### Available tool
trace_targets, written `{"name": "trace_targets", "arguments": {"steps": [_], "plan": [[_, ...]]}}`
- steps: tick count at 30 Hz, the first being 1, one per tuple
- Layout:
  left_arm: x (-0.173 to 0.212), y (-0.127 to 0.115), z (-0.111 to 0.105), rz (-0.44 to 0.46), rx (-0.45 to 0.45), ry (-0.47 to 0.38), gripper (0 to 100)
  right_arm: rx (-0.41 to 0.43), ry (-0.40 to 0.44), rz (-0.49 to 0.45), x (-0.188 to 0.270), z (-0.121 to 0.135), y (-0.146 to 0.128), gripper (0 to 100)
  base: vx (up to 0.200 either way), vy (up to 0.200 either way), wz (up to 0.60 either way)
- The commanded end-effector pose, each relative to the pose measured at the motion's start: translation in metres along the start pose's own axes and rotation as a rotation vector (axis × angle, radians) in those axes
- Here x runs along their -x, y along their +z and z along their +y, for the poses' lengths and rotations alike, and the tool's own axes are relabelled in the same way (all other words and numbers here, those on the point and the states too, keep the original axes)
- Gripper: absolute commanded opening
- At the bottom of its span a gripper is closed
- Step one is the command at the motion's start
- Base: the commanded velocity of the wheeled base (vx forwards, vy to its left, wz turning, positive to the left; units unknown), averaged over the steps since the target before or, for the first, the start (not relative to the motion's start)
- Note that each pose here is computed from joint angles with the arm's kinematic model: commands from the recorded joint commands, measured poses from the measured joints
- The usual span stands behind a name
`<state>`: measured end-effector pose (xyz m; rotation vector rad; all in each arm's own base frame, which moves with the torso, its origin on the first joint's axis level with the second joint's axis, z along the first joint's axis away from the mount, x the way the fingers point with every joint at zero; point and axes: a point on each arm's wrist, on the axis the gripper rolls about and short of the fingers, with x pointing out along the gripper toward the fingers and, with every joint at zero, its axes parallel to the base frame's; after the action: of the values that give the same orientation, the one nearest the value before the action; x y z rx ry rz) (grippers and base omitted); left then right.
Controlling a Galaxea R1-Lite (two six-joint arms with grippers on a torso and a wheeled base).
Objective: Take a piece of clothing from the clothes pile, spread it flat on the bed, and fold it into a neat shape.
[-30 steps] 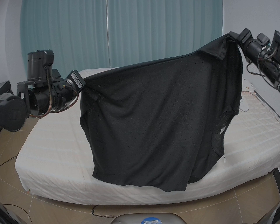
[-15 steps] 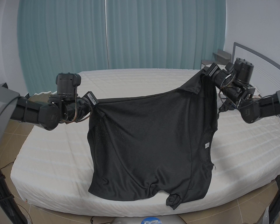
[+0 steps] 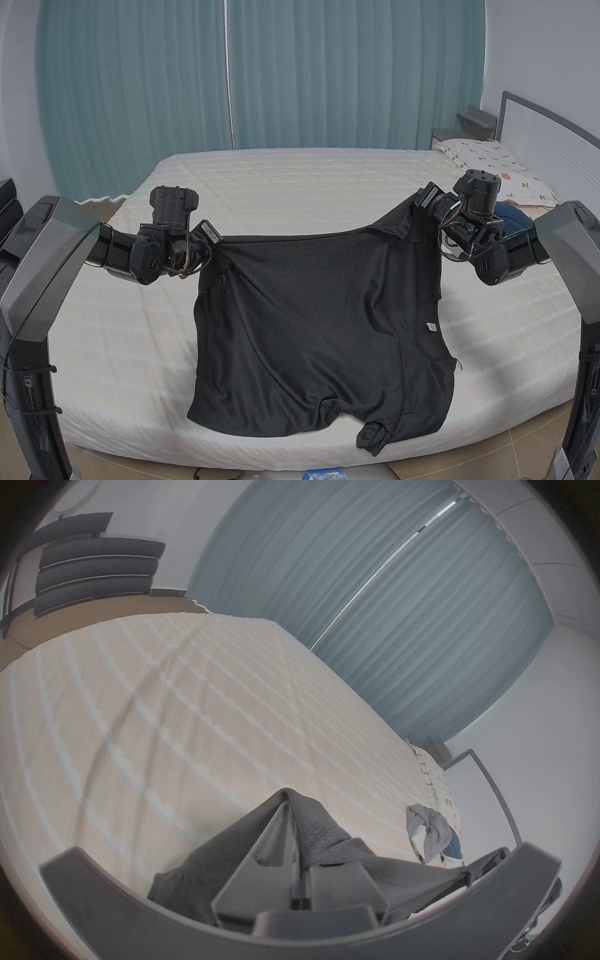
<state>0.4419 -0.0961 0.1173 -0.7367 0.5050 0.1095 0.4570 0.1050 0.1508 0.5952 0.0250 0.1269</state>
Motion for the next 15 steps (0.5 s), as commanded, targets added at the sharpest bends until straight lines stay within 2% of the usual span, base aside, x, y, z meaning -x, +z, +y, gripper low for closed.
{"name": "trace_targets", "arguments": {"steps": [1,9,15], "plan": [[-0.020,-0.012,0.014,0.025,-0.004,0.040,0,0.000,-0.029,0.035,-0.013,-0.017,-0.024,0,0.000,0.000,0.00],[-0.032,-0.021,0.016,0.045,-0.011,0.042,0,0.002,-0.054,0.061,-0.029,-0.034,-0.047,0,0.000,0.000,0.00],[-0.051,-0.025,0.015,0.035,-0.006,0.030,0,-0.015,-0.084,0.025,-0.044,-0.046,-0.059,0,0.000,0.000,0.00]]}}
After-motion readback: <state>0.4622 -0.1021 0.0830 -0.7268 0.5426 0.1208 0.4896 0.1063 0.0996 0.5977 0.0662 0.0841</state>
